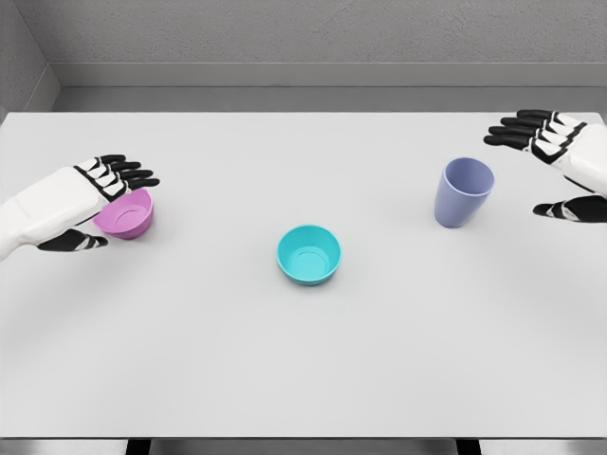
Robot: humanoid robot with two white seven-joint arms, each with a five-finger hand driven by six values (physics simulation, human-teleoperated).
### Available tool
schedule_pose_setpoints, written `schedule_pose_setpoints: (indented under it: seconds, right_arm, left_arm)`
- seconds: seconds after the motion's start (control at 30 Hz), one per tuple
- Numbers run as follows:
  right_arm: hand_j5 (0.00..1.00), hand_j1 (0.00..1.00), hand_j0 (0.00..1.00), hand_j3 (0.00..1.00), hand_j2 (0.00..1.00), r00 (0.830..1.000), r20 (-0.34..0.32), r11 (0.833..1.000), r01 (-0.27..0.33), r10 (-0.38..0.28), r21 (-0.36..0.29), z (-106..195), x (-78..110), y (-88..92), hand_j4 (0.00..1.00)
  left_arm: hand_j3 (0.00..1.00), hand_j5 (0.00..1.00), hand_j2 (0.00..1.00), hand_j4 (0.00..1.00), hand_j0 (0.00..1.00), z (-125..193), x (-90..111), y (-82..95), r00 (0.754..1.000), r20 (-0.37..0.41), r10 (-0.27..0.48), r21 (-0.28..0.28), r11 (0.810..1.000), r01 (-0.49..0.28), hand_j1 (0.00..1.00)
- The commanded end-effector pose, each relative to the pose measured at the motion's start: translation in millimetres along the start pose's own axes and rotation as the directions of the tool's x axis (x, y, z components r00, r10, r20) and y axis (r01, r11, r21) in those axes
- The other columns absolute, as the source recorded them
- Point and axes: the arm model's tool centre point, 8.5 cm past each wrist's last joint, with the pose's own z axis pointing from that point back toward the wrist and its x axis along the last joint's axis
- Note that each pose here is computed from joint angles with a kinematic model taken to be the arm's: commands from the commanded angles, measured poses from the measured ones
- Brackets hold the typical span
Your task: Stacking bowl and cup with both arms
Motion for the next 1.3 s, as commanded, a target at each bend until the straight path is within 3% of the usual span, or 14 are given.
schedule_pose_setpoints:
  seconds: [0.0, 0.3, 0.43, 0.5, 0.6, 0.67, 0.77, 0.87, 0.9, 1.0, 1.1, 1.13, 1.2, 1.27]
  right_arm:
    - [1.00, 1.00, 1.00, 1.00, 1.00, 1.000, 0.001, 1.000, 0.003, -0.003, 0.001, 0.4, 0.3, -0.3, 1.00]
    - [1.00, 1.00, 1.00, 1.00, 1.00, 1.000, 0.004, 1.000, -0.006, 0.006, -0.011, -1.8, -0.1, -4.8, 1.00]
    - [1.00, 1.00, 1.00, 1.00, 1.00, 1.000, 0.005, 1.000, -0.008, 0.008, -0.005, -2.3, -0.1, -4.8, 1.00]
    - [1.00, 1.00, 1.00, 1.00, 1.00, 1.000, 0.011, 0.993, -0.024, 0.023, 0.119, -5.0, -0.5, -1.3, 1.00]
    - [1.00, 1.00, 1.00, 1.00, 1.00, 0.999, 0.031, 0.983, -0.031, 0.026, 0.183, -15.9, 1.0, 3.1, 1.00]
    - [1.00, 1.00, 1.00, 1.00, 1.00, 0.999, 0.043, 0.968, -0.024, 0.014, 0.248, -21.4, 2.3, 11.8, 1.00]
    - [1.00, 1.00, 1.00, 1.00, 1.00, 0.999, 0.028, 0.957, 0.011, -0.020, 0.291, -29.1, 0.4, 24.6, 1.00]
    - [1.00, 1.00, 1.00, 1.00, 1.00, 0.999, 0.023, 0.950, 0.034, -0.043, 0.309, -42.9, -6.9, 30.8, 1.00]
    - [1.00, 1.00, 1.00, 1.00, 1.00, 0.999, 0.019, 0.952, 0.035, -0.043, 0.305, -42.9, -8.7, 28.9, 1.00]
    - [1.00, 1.00, 1.00, 1.00, 1.00, 0.994, -0.012, 0.954, 0.110, -0.111, 0.279, -38.2, -17.8, 29.1, 1.00]
    - [1.00, 1.00, 1.00, 1.00, 1.00, 0.984, -0.067, 0.942, 0.180, -0.168, 0.284, -38.0, -23.8, 26.8, 1.00]
    - [1.00, 1.00, 1.00, 1.00, 1.00, 0.981, -0.082, 0.941, 0.193, -0.176, 0.279, -38.1, -25.3, 26.1, 1.00]
    - [1.00, 1.00, 1.00, 1.00, 1.00, 0.973, -0.111, 0.934, 0.225, -0.202, 0.277, -37.5, -32.4, 21.6, 1.00]
    - [1.00, 1.00, 1.00, 1.00, 1.00, 0.967, -0.118, 0.931, 0.249, -0.225, 0.266, -39.5, -38.5, 19.5, 1.00]
  left_arm:
    - [1.00, 1.00, 1.00, 1.00, 1.00, 1.3, -3.0, -1.8, 1.000, -0.010, 0.010, -0.001, 1.000, -0.010, 1.00]
    - [1.00, 1.00, 1.00, 1.00, 1.00, 0.7, -9.9, -5.7, 1.000, -0.029, 0.012, -0.013, 1.000, -0.013, 1.00]
    - [1.00, 1.00, 1.00, 1.00, 1.00, -4.8, -12.0, 3.4, 1.000, -0.016, -0.019, -0.078, 0.997, 0.018, 1.00]
    - [1.00, 1.00, 1.00, 1.00, 1.00, -16.3, -16.9, 9.2, 0.997, 0.024, -0.067, -0.177, 0.982, 0.070, 1.00]
    - [1.00, 1.00, 1.00, 1.00, 1.00, -42.9, -23.0, 20.3, 0.991, 0.072, -0.109, -0.250, 0.960, 0.124, 1.00]
    - [1.00, 1.00, 1.00, 1.00, 1.00, -53.4, -18.7, 21.0, 0.991, 0.111, -0.069, -0.304, 0.947, 0.100, 1.00]
    - [1.00, 1.00, 1.00, 1.00, 1.00, -60.2, -18.0, 20.8, 0.990, 0.140, -0.009, -0.433, 0.899, 0.070, 1.00]
    - [1.00, 1.00, 1.00, 1.00, 1.00, -64.8, -10.2, 33.6, 0.978, 0.176, 0.109, -0.367, 0.930, -0.037, 1.00]
    - [1.00, 1.00, 1.00, 1.00, 1.00, -66.9, -9.3, 47.9, 0.971, 0.193, 0.140, -0.325, 0.943, -0.072, 1.00]
    - [1.00, 1.00, 1.00, 1.00, 1.00, -72.6, -6.3, 77.7, 0.960, 0.231, 0.159, -0.252, 0.963, -0.099, 1.00]
    - [1.00, 1.00, 1.00, 1.00, 1.00, -77.9, -21.1, 78.9, 0.972, 0.083, 0.218, -0.255, 0.948, -0.191, 1.00]
    - [1.00, 1.00, 1.00, 1.00, 1.00, -77.5, -24.5, 76.2, 0.974, 0.058, 0.219, -0.262, 0.945, -0.197, 1.00]
    - [1.00, 1.00, 1.00, 1.00, 1.00, -73.1, -40.9, 65.6, 0.990, -0.016, 0.141, -0.309, 0.941, -0.139, 1.00]
    - [1.00, 1.00, 1.00, 1.00, 1.00, -70.0, -50.2, 60.0, 0.988, -0.048, 0.145, -0.319, 0.935, -0.153, 1.00]
